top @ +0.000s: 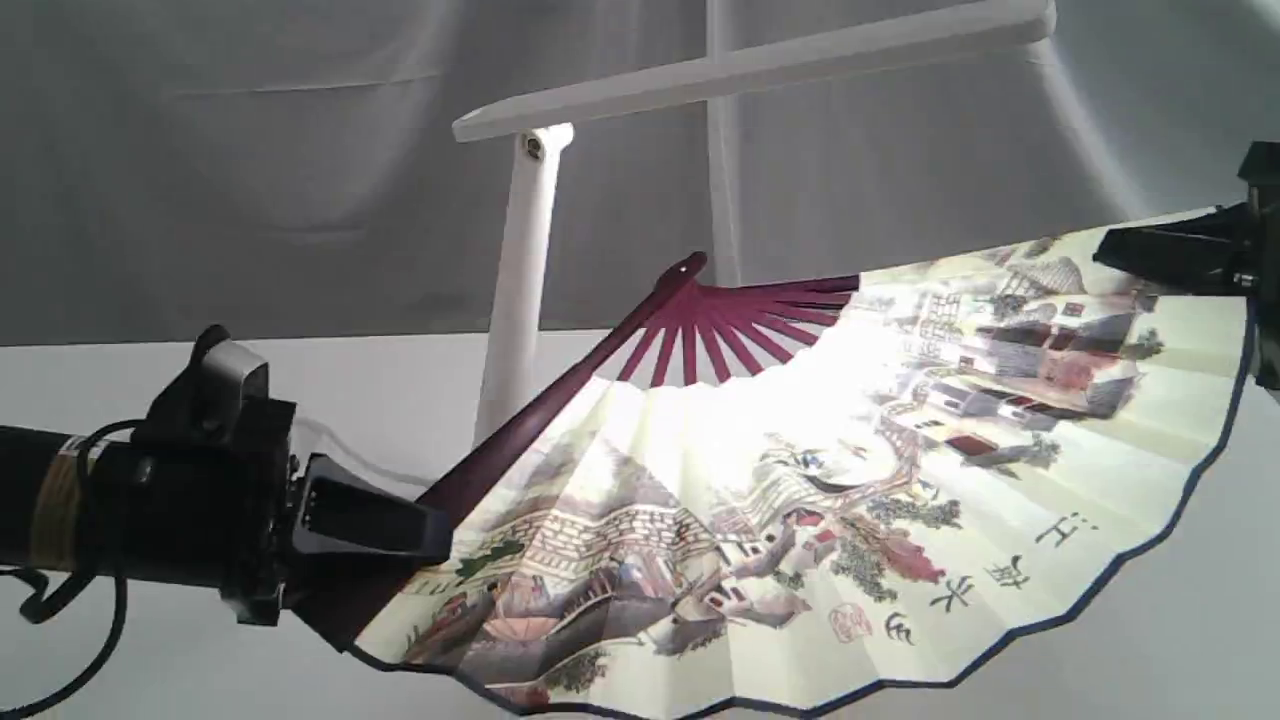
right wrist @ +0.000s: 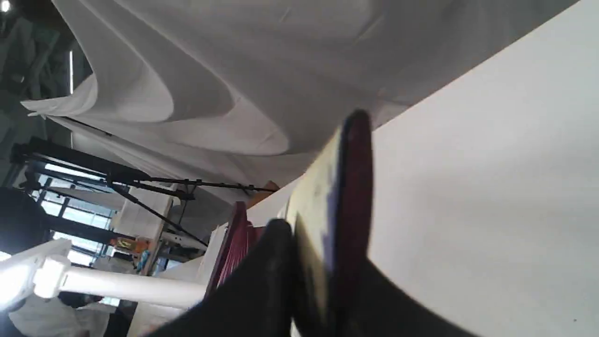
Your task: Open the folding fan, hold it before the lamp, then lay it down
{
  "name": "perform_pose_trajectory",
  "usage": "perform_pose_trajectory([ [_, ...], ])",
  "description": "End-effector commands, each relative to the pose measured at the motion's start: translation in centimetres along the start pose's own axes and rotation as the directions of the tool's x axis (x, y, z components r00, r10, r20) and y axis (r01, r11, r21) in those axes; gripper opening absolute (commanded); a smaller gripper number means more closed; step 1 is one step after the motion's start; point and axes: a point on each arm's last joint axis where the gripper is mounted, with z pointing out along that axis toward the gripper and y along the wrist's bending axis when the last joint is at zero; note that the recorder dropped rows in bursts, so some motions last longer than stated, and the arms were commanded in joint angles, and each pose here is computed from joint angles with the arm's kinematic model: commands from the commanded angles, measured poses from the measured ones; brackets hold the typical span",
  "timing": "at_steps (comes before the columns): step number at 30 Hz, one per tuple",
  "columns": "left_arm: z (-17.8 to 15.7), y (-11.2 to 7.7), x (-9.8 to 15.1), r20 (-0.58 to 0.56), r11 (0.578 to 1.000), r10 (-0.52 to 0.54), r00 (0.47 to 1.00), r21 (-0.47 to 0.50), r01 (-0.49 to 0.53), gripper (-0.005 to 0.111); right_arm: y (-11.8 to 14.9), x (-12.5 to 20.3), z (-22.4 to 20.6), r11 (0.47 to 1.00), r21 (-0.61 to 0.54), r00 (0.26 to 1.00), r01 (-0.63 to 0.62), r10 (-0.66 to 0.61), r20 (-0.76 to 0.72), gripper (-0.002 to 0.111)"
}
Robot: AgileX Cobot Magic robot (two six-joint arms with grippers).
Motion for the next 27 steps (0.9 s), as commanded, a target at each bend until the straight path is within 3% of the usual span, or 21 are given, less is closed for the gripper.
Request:
perform_pose_trajectory([
  [1, -0.1, 0.4, -0.8, 0.018, 0.998, -0.002, 1.000, -0.068, 0.004, 0.000, -0.1, -1.9, -0.9, 0.999, 0.049, 0.990, 0.011, -0.017, 0.137, 0.000],
  [7, -0.1, 0.1, -1.2, 0.036, 0.998, 0.002, 0.999, -0.059, 0.000, 0.000, -0.4, -2.0, -1.0, 0.997, 0.081, 0.988, 0.012, -0.024, 0.150, 0.000],
  [12, 0.5, -1.0, -2.1, 0.028, 0.997, 0.057, 0.998, -0.048, -0.056, 0.000, 1.0, -3.5, -0.9, 0.996, 0.056, 0.982, 0.073, -0.082, 0.168, 0.000],
  [27, -0.2, -4.1, -5.9, 0.212, 0.992, 0.102, 0.972, 0.055, -0.116, 0.000, 3.2, -6.7, -1.2, 0.989, 0.076, 0.959, 0.126, -0.141, 0.247, 0.000],
])
